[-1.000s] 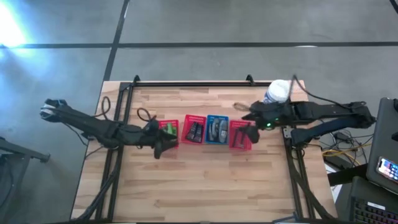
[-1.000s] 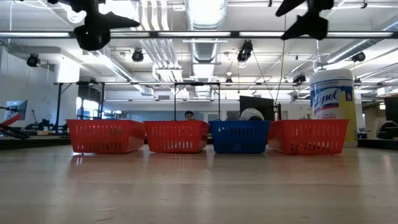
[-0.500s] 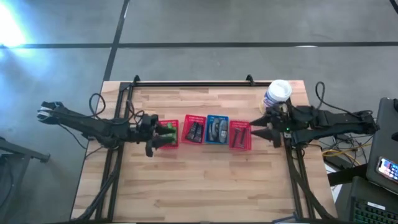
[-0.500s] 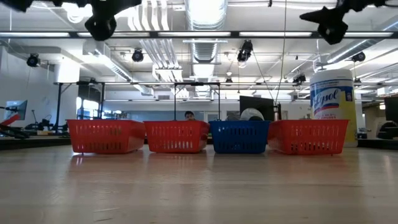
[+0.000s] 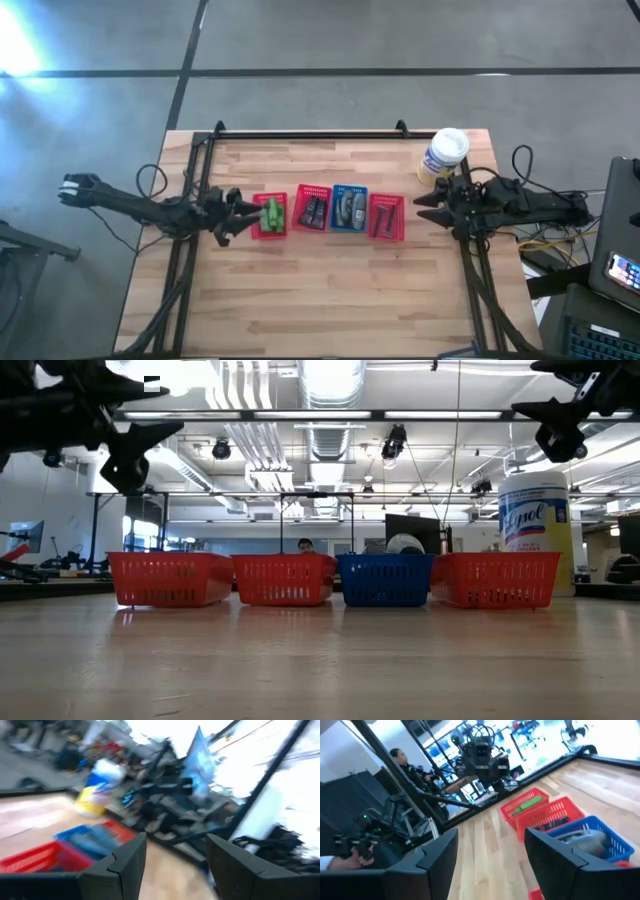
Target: Pick & Place Travel size toiletries
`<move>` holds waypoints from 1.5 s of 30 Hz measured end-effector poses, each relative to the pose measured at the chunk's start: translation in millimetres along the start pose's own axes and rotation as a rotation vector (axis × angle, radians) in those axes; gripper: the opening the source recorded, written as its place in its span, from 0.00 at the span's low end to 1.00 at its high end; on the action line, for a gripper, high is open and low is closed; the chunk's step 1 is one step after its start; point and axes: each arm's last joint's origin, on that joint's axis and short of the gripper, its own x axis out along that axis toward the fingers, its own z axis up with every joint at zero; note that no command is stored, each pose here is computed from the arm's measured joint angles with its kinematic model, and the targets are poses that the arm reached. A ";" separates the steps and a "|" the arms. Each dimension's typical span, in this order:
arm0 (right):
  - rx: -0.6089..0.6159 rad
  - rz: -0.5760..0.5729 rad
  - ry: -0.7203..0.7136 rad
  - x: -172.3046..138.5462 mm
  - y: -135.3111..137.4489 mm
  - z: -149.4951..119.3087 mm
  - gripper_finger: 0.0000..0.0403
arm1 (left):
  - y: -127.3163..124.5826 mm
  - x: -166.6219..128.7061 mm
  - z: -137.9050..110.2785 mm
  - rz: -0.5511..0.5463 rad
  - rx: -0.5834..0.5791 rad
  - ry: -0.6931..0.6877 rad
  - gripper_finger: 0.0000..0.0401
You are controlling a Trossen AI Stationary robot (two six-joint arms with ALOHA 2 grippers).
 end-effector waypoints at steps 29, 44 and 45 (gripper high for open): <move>-0.064 -0.104 0.149 6.9 -40.2 -61.0 0.75 | 23.2 -27.5 -6.8 0.184 0.115 0.175 0.52; -0.066 -0.135 0.203 10.6 -41.4 -63.0 0.87 | 23.3 -27.3 -6.9 0.187 0.115 0.174 0.52; -0.066 -0.135 0.203 10.6 -41.4 -63.0 0.88 | 23.3 -27.3 -6.8 0.187 0.116 0.174 0.52</move>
